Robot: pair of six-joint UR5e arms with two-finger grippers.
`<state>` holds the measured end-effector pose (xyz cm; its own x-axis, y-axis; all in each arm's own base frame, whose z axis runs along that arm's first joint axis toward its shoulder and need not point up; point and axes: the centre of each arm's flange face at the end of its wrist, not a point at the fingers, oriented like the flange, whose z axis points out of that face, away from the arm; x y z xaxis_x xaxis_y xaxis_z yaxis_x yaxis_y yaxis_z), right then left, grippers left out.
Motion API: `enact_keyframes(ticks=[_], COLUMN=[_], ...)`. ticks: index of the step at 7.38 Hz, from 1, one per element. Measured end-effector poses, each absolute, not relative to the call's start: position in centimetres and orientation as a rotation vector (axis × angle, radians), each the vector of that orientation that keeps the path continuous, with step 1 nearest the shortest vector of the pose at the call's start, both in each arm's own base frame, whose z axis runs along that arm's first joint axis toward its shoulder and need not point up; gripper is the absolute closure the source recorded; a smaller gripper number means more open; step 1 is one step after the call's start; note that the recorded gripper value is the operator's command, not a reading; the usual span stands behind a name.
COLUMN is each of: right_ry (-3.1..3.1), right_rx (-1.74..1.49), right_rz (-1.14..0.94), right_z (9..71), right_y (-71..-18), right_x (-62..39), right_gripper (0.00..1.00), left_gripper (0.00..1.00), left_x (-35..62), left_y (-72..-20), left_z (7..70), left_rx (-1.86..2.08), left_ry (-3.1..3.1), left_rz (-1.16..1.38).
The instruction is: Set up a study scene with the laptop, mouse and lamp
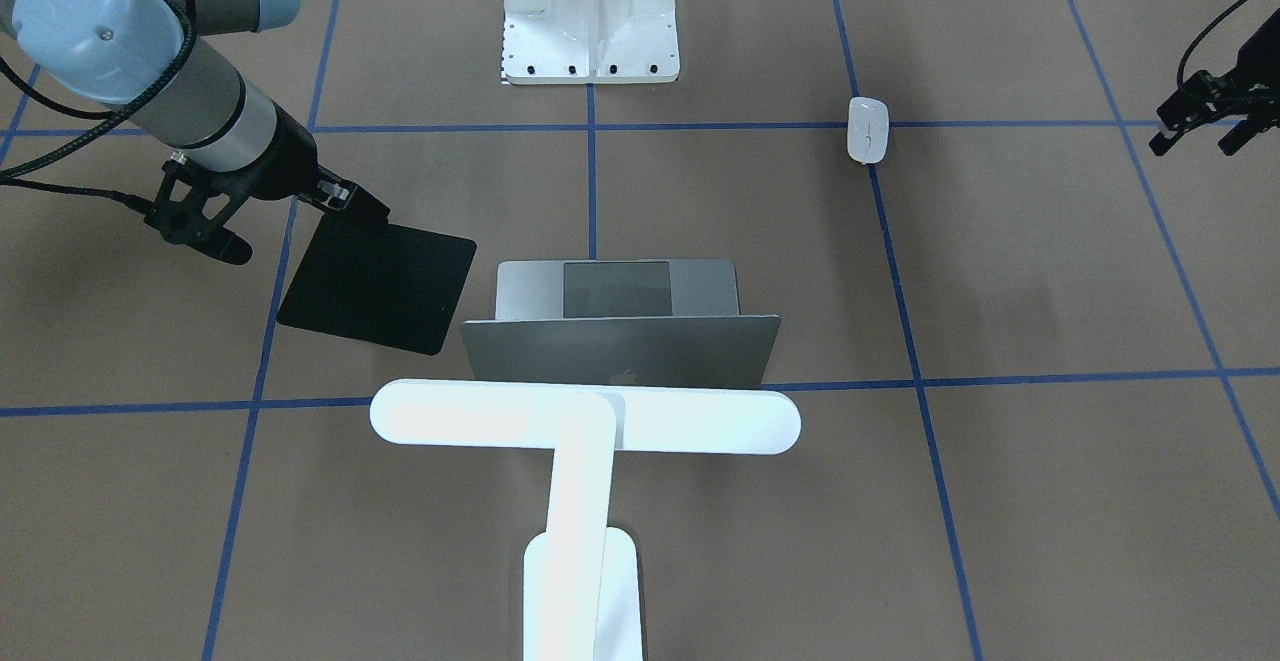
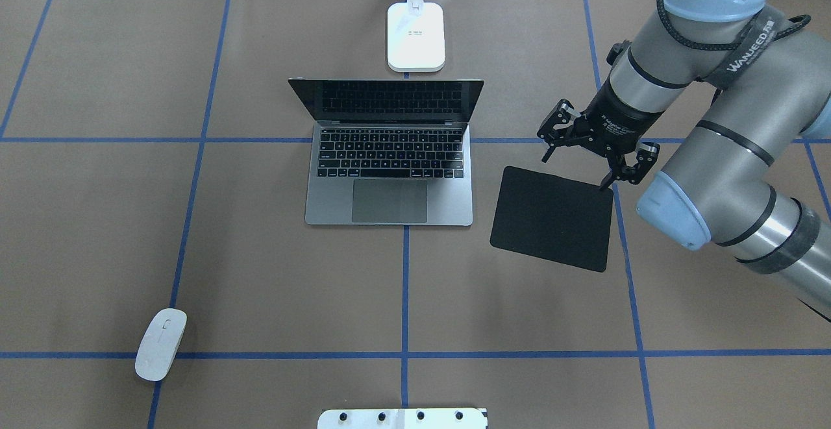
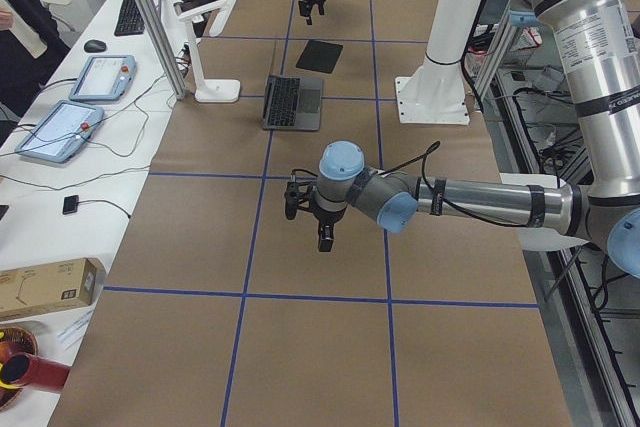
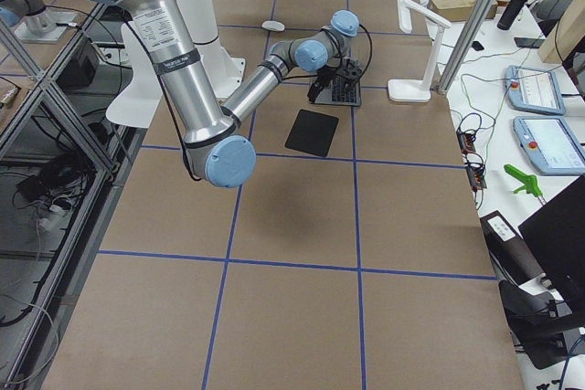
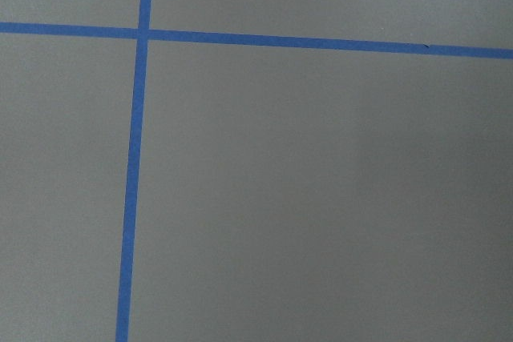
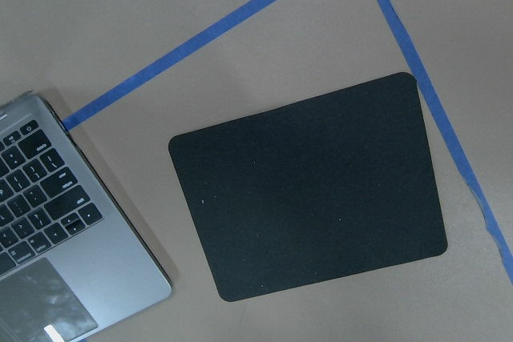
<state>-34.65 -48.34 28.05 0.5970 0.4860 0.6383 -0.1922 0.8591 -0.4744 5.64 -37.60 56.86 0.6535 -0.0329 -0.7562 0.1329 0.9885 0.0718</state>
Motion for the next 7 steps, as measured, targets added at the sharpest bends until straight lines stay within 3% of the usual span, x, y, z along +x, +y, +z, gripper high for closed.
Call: enact_keyframes(ticks=[3, 7], right_ry=[-0.819, -0.733], right_rx=[-0.336, -0.206], right_rz=[0.365, 0.205], right_z=[28.1, 33.9], right_y=[-47.0, -46.8], right_x=[-36.7, -35.3], right_gripper=[0.00, 0.00], left_gripper=[0.00, 0.00], left_x=[5.7, 6.2], left_y=[-37.7, -37.8], left_z=[56.9, 56.1], left_rx=[0.116, 0.098], left_ry=[0.851, 0.880], left_rz=[-0.099, -0.098])
